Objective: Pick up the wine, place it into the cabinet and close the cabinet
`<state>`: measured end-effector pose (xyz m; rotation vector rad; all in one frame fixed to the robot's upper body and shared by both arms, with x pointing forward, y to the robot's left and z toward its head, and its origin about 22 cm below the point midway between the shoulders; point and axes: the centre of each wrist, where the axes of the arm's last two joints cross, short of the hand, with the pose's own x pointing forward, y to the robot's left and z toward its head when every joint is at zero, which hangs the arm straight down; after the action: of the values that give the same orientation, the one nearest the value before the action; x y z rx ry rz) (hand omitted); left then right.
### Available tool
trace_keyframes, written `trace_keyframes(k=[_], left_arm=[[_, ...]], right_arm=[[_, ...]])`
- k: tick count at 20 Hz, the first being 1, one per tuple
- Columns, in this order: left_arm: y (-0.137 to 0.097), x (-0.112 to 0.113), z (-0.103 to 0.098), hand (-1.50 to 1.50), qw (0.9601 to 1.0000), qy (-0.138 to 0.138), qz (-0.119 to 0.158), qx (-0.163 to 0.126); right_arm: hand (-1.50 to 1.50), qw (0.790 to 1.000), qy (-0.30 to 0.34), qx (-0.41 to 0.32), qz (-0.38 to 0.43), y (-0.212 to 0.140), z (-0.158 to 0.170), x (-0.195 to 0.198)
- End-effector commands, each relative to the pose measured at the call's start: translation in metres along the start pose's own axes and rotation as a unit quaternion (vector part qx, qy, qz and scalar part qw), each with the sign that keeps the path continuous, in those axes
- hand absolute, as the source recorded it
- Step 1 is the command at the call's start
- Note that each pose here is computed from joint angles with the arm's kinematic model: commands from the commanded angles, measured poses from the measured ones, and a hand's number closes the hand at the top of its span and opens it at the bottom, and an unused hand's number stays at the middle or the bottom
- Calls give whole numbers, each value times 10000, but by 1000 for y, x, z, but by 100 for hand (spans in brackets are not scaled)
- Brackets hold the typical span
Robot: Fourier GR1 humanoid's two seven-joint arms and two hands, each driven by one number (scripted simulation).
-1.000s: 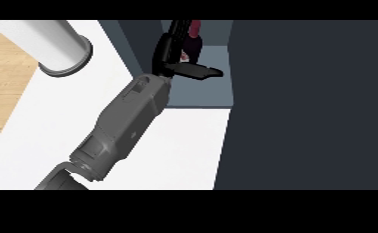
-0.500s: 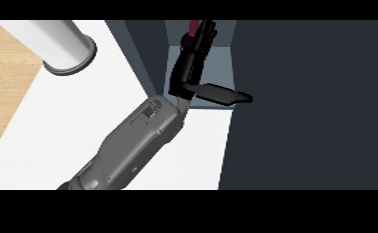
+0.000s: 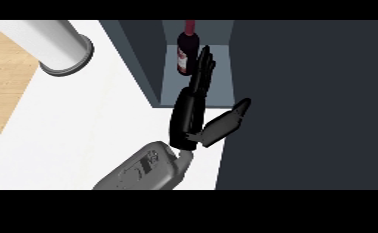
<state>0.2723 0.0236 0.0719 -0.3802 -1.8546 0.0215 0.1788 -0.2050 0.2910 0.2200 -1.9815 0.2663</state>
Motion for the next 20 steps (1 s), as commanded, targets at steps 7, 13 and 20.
trace_keyframes(k=[7, 13, 20], left_arm=[[-13, 29, 89, 150, 9962, 25, 862, 128], [35, 40, 127, 150, 9950, 121, 894, -438], [70, 83, 144, 150, 9951, -4, 794, -593]], right_arm=[[-150, 10000, -23, 18, 53, 3, 16, 10], [-150, 9998, 109, 100, 111, 16, 14, -1], [150, 9908, -71, 1310, 320, 30, 16, 2]])
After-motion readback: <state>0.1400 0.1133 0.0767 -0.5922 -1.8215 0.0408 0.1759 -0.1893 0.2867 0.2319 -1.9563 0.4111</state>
